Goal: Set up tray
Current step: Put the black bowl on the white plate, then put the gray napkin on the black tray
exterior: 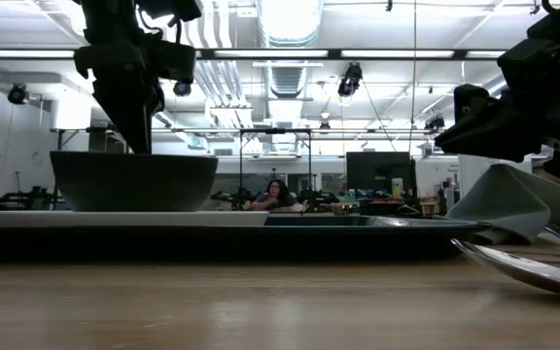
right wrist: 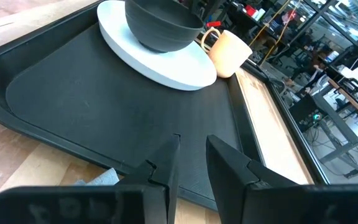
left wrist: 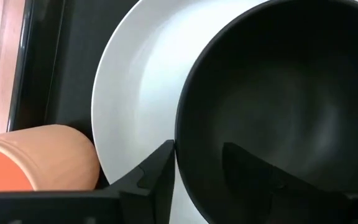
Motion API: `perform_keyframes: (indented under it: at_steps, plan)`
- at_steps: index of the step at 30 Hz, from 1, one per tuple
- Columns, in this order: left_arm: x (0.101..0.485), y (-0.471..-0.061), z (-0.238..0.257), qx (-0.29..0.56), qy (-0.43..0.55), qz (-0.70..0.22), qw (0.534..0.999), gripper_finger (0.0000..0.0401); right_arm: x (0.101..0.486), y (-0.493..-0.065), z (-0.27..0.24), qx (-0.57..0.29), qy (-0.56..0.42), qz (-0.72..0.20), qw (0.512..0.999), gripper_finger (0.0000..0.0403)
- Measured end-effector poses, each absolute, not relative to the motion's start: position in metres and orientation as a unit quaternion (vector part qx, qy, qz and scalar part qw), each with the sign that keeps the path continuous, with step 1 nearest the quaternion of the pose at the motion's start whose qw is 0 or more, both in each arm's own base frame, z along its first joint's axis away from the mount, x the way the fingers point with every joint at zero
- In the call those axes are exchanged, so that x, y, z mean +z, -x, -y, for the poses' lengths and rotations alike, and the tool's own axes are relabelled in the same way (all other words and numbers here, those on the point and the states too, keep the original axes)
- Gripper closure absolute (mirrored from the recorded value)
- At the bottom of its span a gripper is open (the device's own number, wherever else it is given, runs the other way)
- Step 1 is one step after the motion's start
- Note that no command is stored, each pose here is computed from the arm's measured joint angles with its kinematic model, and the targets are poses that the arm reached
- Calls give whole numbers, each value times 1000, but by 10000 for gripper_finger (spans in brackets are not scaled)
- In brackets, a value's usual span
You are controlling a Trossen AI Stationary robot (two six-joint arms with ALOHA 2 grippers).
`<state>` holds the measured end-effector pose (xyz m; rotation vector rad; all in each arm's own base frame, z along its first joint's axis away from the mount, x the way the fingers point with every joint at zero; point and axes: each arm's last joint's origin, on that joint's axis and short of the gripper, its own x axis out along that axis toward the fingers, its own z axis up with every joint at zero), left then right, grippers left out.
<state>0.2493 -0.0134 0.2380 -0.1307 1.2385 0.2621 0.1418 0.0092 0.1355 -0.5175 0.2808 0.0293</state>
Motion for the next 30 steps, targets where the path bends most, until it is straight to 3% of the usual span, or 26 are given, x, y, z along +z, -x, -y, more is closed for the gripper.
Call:
perform_keyframes:
  at_steps: [17, 22, 30]
  plan:
    - [241, -249, 13, 126, 65, -581, 802, 280, 135, -142, -9, 15, 255, -139, 957, 335]
    - [262, -250, 13, 126, 64, -582, 801, 280, 135, -142, -9, 15, 255, -140, 957, 335]
    - [304, -263, 14, 118, 78, -521, 842, 280, 135, -142, -9, 15, 255, -142, 956, 335]
